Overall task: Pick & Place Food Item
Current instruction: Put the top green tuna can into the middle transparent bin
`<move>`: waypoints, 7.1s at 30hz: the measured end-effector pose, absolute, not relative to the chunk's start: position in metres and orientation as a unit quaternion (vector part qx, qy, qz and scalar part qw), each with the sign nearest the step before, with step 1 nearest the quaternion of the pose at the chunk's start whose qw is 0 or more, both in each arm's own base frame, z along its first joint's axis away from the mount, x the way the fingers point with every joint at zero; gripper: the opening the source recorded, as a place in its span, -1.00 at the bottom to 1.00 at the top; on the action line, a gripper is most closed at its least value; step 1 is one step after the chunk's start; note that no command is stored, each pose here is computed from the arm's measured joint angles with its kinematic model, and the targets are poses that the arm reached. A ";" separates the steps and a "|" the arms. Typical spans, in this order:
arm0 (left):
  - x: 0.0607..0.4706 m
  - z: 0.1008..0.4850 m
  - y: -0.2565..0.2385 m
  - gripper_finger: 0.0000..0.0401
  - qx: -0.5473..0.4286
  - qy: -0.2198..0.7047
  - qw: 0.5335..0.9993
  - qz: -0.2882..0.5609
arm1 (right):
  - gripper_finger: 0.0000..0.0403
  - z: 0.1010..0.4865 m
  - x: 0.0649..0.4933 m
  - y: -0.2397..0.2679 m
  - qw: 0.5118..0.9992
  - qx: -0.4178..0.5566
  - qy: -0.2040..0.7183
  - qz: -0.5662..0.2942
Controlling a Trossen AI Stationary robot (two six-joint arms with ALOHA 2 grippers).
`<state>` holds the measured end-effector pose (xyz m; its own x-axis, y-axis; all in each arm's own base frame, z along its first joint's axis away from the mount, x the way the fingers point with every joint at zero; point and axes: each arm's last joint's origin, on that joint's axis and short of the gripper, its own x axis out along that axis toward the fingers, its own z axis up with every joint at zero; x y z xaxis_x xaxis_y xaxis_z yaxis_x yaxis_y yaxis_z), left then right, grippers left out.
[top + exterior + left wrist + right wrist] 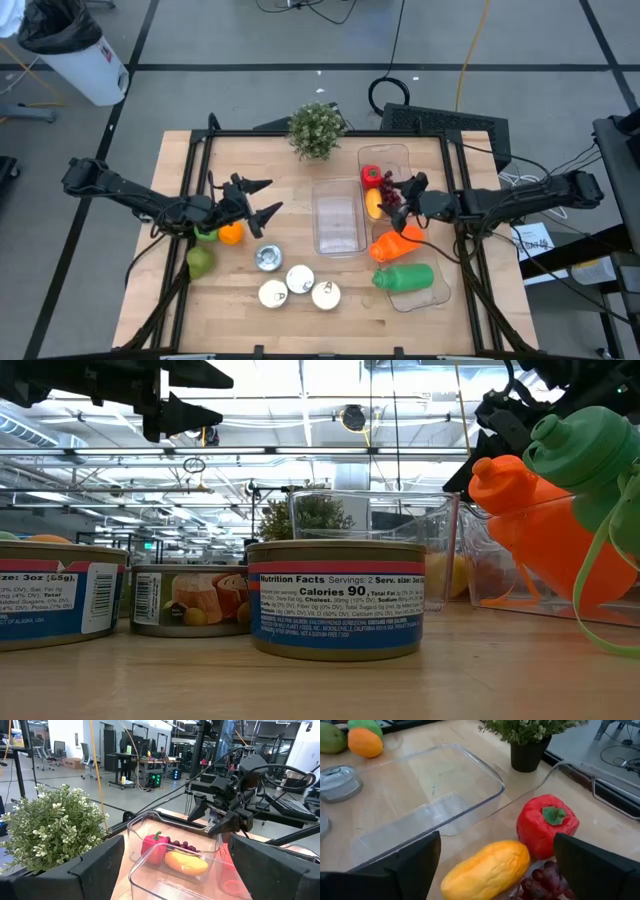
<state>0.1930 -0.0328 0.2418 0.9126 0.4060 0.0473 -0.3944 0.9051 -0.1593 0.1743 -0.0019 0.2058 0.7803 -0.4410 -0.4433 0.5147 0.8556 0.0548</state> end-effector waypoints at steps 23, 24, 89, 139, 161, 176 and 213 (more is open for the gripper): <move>0.202 0.238 -0.052 0.80 -0.152 0.197 0.961 0.122 | 0.80 0.236 0.150 0.004 0.974 0.138 0.139 -0.115; 0.205 0.235 -0.056 0.80 -0.148 0.230 0.953 0.127 | 0.80 0.236 0.150 0.004 0.974 0.136 0.139 -0.114; 0.218 0.185 -0.011 0.80 -0.080 0.623 0.762 0.156 | 0.79 0.232 0.155 0.004 0.972 0.134 0.152 -0.118; 0.220 0.168 0.035 0.80 -0.045 0.635 0.718 0.282 | 0.79 0.231 0.156 0.004 0.972 0.134 0.153 -0.118; 0.233 0.164 0.050 0.80 -0.254 0.595 0.742 0.172 | 0.79 0.229 0.158 0.004 0.970 0.136 0.160 -0.120; 0.238 0.165 0.034 0.80 -0.214 0.600 0.761 0.123 | 0.79 0.229 0.158 0.004 0.970 0.140 0.160 -0.121; 0.222 0.181 0.057 0.80 -0.189 0.583 0.768 0.186 | 0.79 0.229 0.158 0.004 0.970 0.140 0.160 -0.120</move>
<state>0.2219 0.0567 0.1809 0.2511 0.0651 -0.9658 -0.5058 0.8595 -0.0736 0.1578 0.0042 0.2293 0.9199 -0.1888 -0.3438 0.2782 0.9319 0.2329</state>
